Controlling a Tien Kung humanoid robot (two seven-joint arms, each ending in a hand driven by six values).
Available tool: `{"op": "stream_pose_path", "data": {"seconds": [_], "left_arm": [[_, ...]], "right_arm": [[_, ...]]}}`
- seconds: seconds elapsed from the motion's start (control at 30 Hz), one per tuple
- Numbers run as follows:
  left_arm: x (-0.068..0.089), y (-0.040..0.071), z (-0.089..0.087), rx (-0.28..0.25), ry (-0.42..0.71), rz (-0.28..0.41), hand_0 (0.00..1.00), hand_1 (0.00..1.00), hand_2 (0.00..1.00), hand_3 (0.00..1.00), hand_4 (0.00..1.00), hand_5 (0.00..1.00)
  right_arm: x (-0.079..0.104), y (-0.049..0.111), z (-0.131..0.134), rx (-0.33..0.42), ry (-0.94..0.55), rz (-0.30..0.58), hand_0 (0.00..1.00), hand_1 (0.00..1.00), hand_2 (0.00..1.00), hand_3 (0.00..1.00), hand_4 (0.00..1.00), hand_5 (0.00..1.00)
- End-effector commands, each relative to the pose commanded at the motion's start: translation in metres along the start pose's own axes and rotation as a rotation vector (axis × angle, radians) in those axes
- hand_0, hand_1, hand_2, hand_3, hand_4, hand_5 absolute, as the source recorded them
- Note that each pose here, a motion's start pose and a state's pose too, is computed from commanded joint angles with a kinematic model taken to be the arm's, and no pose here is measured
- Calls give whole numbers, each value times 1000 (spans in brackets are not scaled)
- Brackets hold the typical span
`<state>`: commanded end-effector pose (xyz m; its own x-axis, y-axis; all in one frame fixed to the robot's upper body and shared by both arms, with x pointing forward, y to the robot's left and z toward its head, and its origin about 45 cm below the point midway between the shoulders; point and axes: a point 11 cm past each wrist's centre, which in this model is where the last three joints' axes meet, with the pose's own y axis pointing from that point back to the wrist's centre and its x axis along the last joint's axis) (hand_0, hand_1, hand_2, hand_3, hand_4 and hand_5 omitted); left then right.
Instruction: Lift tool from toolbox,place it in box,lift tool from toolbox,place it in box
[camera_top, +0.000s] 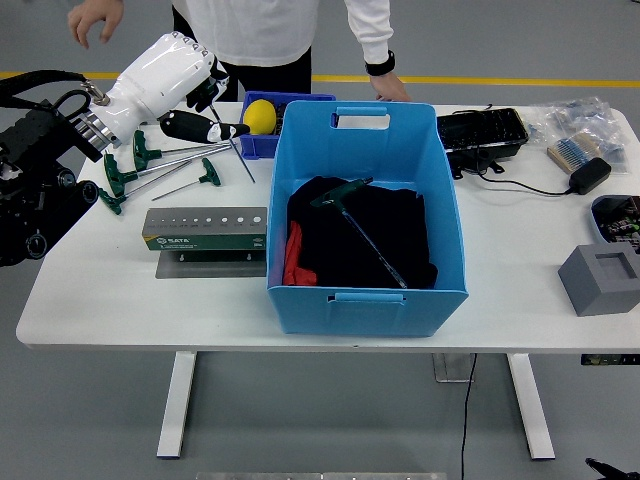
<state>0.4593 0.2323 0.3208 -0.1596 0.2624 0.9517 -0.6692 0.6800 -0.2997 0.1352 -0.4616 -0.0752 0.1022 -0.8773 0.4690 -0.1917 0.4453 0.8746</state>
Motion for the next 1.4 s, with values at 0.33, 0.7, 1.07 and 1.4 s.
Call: {"op": "stream_pose_path", "data": {"seconds": [0.33,0.7,1.07,1.4], "left_arm": [[-19,-19,54,-65,345,46,35,2,2,27,837,324],[-71,-27,78,10,540,-36,76,2,27,48,837,297],[-105,-40,98,-12,472,-170,249,283,392,456,866,455],[-112,-48,112,-118,370,-243,527,613,636,537,951,556]], "right_arm": [[-1,0,1,-1,2,-1,620,601,665,542,783,663],[-1,0,-1,2,13,-1,621,603,665,541,783,662],[5,1,-11,19,6,5,620,601,665,541,782,662],[7,1,-13,21,8,7,621,599,665,541,783,663]]}}
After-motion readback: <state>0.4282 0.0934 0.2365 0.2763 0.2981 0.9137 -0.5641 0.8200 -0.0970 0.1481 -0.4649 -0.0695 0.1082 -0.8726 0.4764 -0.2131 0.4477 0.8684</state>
